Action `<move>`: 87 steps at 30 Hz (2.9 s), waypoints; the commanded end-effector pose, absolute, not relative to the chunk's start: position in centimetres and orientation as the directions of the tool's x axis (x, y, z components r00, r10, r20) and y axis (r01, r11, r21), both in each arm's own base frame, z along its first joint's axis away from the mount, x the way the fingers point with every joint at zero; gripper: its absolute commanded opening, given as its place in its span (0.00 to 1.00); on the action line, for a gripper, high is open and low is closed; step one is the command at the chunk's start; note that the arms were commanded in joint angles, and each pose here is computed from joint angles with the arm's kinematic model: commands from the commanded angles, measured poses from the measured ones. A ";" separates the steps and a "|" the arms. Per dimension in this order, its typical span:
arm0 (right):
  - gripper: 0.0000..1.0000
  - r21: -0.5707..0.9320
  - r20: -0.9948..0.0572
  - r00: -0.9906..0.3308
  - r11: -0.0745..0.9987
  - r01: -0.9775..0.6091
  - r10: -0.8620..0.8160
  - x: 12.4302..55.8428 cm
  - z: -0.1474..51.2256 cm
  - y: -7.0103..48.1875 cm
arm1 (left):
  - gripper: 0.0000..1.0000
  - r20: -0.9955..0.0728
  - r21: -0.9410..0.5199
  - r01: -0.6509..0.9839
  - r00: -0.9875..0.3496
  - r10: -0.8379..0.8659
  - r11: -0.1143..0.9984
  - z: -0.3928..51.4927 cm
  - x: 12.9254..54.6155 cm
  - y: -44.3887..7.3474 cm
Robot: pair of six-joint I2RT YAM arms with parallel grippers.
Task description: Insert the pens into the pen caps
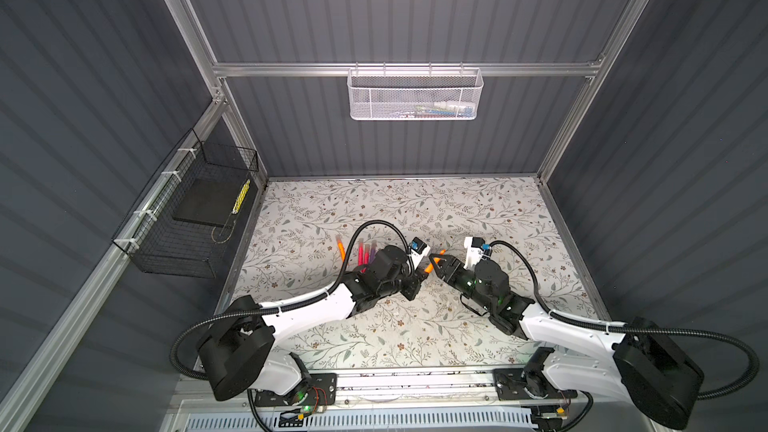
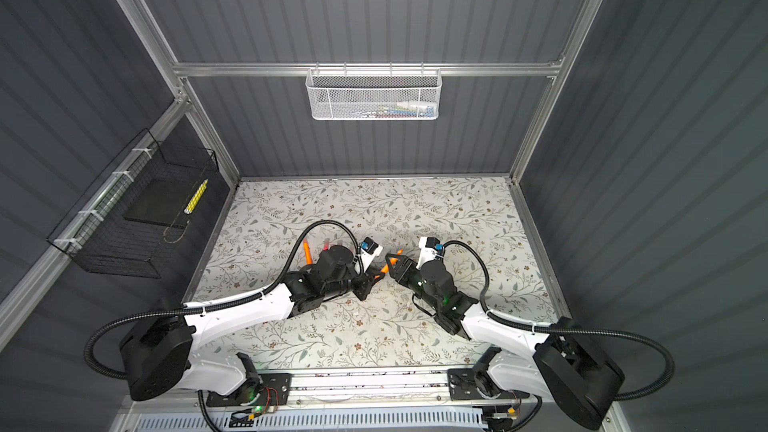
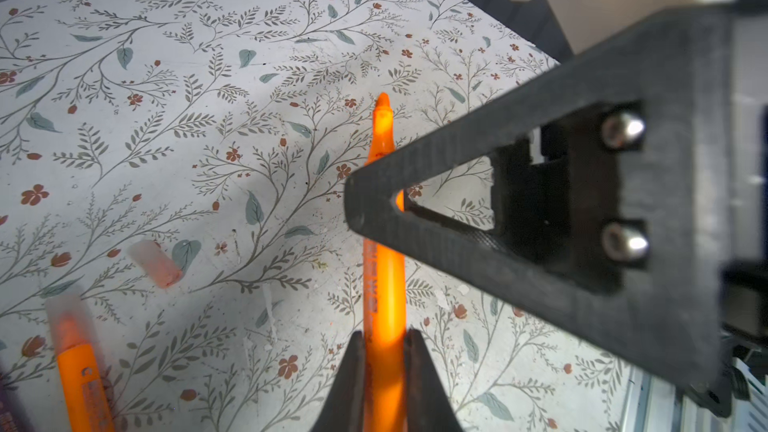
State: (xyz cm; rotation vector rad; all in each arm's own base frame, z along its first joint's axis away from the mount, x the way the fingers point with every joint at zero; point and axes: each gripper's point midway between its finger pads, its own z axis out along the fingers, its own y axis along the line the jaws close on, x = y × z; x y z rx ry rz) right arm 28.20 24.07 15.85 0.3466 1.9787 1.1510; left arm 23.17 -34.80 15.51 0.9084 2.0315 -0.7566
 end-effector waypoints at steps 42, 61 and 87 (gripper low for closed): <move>0.04 0.873 -0.459 -0.640 0.447 -0.195 0.617 28.0 17.7 26.4 | 0.07 -0.845 -0.248 0.816 -0.445 0.296 0.522 14.6 24.4 -38.2; 0.55 0.687 -0.652 -0.575 0.706 -0.171 0.495 29.8 17.9 24.2 | 0.00 -0.760 -0.372 0.414 -0.650 -0.017 0.831 12.0 29.8 -22.9; 0.42 0.111 -0.494 -0.856 0.965 -0.237 -0.153 40.0 6.9 33.1 | 0.00 -0.811 -0.406 0.460 -0.580 -0.078 0.790 15.2 24.9 -19.2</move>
